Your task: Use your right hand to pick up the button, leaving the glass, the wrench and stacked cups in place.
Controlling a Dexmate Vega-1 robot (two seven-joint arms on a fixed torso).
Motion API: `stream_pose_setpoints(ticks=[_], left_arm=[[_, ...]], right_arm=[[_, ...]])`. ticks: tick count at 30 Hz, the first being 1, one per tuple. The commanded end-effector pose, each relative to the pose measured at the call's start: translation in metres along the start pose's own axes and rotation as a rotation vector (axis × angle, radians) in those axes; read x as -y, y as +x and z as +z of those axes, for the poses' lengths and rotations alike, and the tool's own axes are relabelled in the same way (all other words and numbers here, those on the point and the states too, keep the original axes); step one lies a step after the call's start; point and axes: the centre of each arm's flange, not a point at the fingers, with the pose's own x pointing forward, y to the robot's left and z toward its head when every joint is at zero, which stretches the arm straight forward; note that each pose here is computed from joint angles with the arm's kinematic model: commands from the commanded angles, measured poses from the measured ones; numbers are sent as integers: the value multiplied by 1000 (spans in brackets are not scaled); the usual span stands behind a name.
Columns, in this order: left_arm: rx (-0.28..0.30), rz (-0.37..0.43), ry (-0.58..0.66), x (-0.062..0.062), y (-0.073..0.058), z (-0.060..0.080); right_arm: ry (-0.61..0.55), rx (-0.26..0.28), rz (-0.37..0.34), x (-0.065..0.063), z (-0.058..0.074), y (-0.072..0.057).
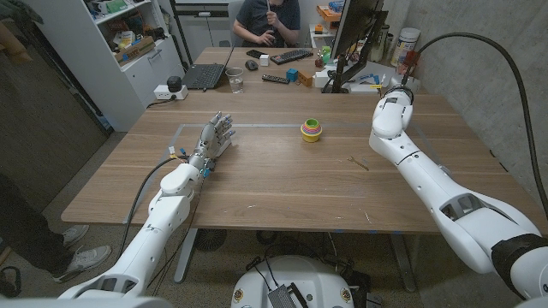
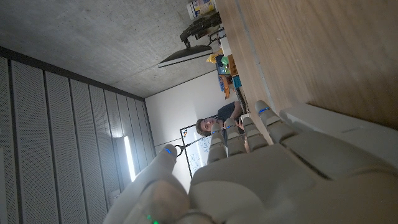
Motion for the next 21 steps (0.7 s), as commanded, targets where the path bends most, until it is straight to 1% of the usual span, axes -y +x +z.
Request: stream_pose_setpoints(ticks=[1, 3, 5, 7, 8, 10, 11, 12, 13, 20, 21], left_arm=[[1, 0, -1, 0, 5, -1], [-2, -2, -3, 0, 5, -1], [0, -4, -1, 0, 5, -1], [-2, -1, -5, -1, 5, -2], [-2, 2, -4, -1, 5, -2], [-3, 0, -3, -1, 5, -2], [-1, 0, -1, -2, 5, -1], [-1, 2, -1, -2, 5, -1], [0, 0, -1, -2, 5, -1], [-1, 1, -3, -2, 4, -2], [-2, 4, -6, -2, 3, -2]], right_arm=[[22, 38, -63, 17, 4, -7], [13, 37, -73, 17, 5, -7], [38, 43, -56, 16, 4, -6], [13, 37, -73, 15, 5, -7], [37, 45, -56, 16, 4, -6], [13, 43, -82, 17, 6, -8], [33, 50, -70, 18, 5, -8], [40, 51, -74, 19, 5, -8], [27, 50, -86, 19, 6, -9], [41, 61, -80, 20, 7, -10], [29, 59, -92, 20, 7, -11]])
